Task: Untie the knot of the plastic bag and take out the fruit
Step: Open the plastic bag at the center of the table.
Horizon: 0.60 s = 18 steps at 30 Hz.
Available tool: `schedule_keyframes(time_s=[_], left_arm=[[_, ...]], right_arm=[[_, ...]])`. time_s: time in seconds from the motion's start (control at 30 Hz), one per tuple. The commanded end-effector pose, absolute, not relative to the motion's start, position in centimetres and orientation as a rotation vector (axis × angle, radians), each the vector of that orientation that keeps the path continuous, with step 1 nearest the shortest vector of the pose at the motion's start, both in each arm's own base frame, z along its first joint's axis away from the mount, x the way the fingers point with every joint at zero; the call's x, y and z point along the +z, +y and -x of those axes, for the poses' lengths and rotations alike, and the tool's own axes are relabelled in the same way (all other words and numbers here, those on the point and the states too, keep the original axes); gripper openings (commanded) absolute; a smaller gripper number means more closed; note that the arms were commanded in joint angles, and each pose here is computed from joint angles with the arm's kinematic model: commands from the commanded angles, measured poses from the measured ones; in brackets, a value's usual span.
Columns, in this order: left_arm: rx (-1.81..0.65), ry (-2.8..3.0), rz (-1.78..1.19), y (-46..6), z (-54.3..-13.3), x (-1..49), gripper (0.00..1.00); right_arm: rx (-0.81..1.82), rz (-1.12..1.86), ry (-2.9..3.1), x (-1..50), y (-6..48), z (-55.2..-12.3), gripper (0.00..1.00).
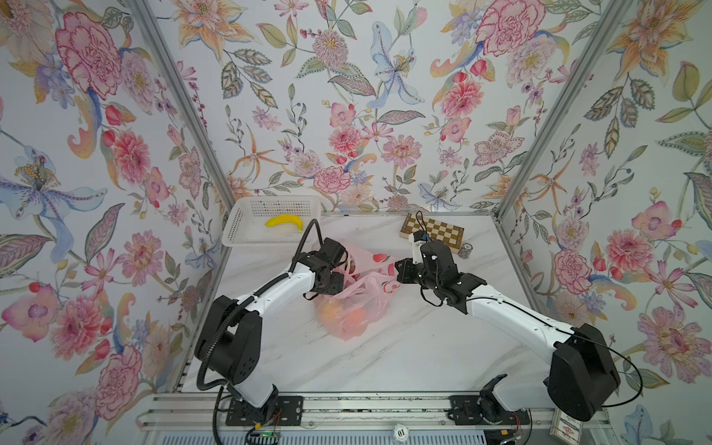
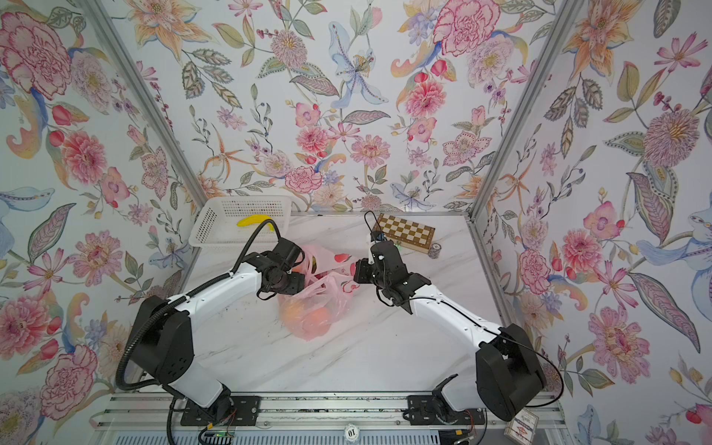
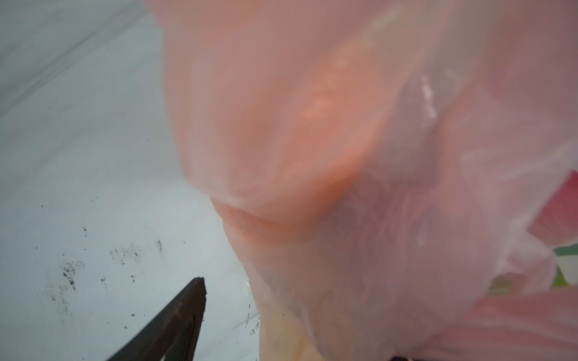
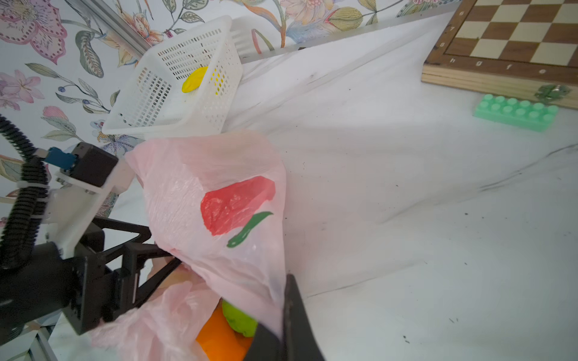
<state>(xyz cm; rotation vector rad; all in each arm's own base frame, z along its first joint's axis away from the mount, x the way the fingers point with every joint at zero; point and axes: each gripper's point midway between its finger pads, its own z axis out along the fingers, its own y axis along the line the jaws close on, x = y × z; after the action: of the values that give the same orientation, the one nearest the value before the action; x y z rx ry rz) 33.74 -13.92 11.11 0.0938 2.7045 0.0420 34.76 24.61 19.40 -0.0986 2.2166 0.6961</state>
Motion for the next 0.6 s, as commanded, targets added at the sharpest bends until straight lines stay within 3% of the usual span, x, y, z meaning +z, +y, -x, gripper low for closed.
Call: schedule_keyframes(time_s=[0.0,0.13,0.3,0.57], left_arm=[[0.054,2.59,0.074,-10.2,-33.5,14.5,0.82],[-0.035,2.466,0.162,-8.8,-33.6,17.6,0.82],[-0.248,2.375,0.142,-11.1,-34.2,20.6,0.83],[-0.447,2.386,0.071,-15.0,-37.5,20.5,0.87]], right_arm=[[0.697,-0.018,2.175,19.8,22.5,-35.5,0.01],[0.71,-0.017,2.178,19.4,22.5,-35.2,0.01],[0.761,0.047,2.176,19.5,23.7,-34.8,0.03],[0.82,0.201,2.152,20.5,26.6,-33.4,0.06]])
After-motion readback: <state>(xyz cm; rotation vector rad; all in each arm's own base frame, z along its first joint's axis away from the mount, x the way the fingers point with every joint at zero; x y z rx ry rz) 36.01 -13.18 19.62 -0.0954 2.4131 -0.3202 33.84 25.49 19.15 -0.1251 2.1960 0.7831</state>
